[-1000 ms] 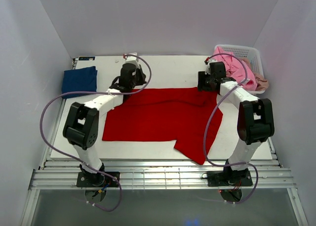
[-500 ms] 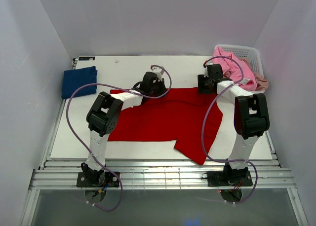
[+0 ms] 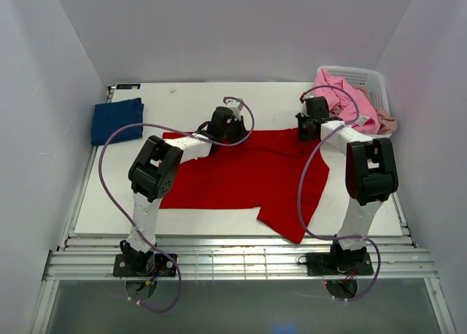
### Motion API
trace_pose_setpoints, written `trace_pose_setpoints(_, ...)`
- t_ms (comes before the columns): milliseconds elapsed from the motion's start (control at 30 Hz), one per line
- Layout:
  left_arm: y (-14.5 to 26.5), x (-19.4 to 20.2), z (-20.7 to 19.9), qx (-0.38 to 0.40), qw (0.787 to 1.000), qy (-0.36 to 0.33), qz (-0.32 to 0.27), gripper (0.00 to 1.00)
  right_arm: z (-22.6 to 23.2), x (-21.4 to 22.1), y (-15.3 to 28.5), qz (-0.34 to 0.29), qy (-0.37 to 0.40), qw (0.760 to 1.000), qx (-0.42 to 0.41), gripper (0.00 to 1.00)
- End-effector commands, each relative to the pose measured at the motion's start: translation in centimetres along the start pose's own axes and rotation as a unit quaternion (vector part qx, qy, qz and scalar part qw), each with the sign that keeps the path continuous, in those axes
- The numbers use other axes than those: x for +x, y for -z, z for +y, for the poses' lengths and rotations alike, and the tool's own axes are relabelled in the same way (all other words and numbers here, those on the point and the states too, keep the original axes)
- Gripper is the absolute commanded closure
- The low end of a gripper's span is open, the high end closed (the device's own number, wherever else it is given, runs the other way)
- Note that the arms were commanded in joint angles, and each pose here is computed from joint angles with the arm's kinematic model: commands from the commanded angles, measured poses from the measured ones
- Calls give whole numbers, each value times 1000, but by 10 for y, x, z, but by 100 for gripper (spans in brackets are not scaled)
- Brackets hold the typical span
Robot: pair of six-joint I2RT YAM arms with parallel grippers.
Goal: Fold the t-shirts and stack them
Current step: Fold the flattened tshirt in 1/3 of the way
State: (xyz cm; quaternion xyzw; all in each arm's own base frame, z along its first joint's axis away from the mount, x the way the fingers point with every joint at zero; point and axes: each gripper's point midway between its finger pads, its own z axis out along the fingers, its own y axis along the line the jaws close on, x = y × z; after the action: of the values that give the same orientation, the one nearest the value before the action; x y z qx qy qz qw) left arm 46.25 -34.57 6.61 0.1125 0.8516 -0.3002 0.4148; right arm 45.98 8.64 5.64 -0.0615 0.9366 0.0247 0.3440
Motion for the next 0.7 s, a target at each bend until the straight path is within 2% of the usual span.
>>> trace_pose_setpoints(0,-5,10,5,-4,1000,-1,5,100,-2,3,-7,-1,-1,1000,-2,77)
trace_pose_setpoints(133,-7,18,9,-8,1000,1,12,100,2,5,-2,-1,-2,1000,-13,87)
trace_pose_setpoints(367,-8,24,11,-8,1000,4,20,100,19,15,35,-12,1,998,-65,87)
trace_pose_setpoints(667,-6,25,11,-10,1000,6,20,100,24,72,69,41,4,997,-69,86)
